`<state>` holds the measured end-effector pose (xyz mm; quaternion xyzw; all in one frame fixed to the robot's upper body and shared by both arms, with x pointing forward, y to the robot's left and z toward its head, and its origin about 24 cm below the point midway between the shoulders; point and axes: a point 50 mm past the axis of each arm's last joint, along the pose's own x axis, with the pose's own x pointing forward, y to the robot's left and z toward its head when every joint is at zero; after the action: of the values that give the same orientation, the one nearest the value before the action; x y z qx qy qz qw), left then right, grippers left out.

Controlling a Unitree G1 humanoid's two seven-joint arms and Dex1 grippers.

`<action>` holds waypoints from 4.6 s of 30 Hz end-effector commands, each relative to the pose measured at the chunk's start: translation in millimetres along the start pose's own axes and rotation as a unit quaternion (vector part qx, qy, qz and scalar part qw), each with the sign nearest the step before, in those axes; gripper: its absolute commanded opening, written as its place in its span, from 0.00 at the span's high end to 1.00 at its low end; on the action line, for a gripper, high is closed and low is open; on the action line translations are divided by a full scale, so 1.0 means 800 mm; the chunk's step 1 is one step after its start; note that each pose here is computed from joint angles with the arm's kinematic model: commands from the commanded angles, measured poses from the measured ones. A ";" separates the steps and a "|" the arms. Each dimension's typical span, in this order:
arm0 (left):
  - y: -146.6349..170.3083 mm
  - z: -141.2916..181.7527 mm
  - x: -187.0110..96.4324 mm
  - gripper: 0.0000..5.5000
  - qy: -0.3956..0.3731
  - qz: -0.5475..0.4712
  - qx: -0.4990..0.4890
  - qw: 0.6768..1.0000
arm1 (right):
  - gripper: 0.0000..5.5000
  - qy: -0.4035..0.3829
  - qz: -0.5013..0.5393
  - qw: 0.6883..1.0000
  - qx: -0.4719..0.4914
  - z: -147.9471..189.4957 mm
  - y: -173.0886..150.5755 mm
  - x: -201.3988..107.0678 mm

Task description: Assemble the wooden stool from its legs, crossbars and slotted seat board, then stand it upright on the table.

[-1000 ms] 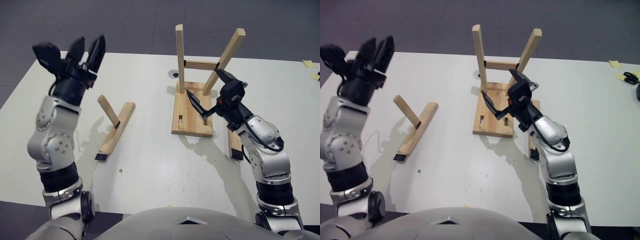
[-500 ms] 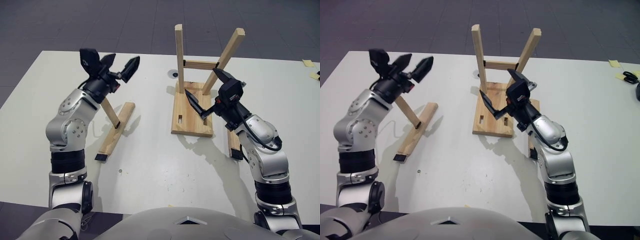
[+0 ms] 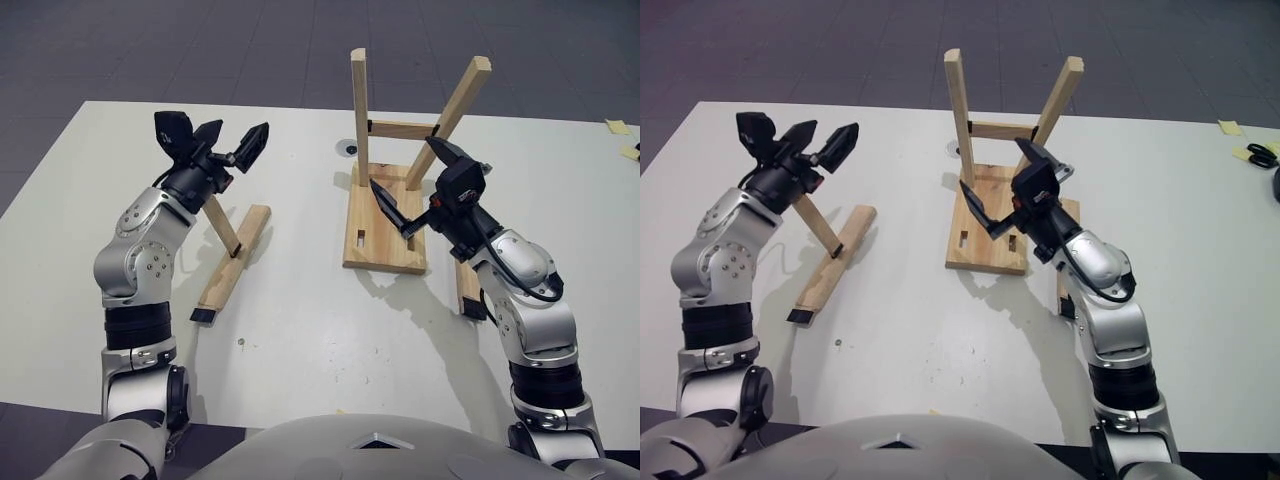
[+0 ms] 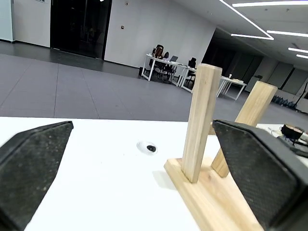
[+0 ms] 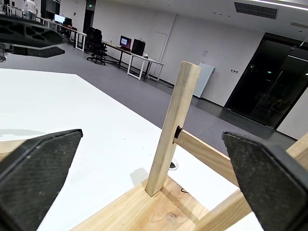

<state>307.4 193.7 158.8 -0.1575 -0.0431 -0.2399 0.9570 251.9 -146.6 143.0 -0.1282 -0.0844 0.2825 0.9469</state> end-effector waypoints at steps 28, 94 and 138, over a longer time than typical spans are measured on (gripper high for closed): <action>0.019 -0.038 -0.034 0.02 0.102 0.036 0.061 0.992 | 0.02 0.001 -0.017 1.000 -0.005 0.001 -0.009 -0.001; 0.035 -0.046 -0.176 0.02 0.402 0.014 0.176 0.898 | 0.02 0.051 -0.068 0.996 0.028 -0.021 0.016 -0.046; -0.052 0.025 0.006 0.62 0.042 -0.226 0.418 0.879 | 0.02 -0.152 -0.027 0.860 0.487 0.047 0.019 0.033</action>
<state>299.7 178.5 190.2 0.2577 -0.1171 -0.3680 0.8857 251.3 -112.7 163.9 0.3443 -0.0798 0.2618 0.8981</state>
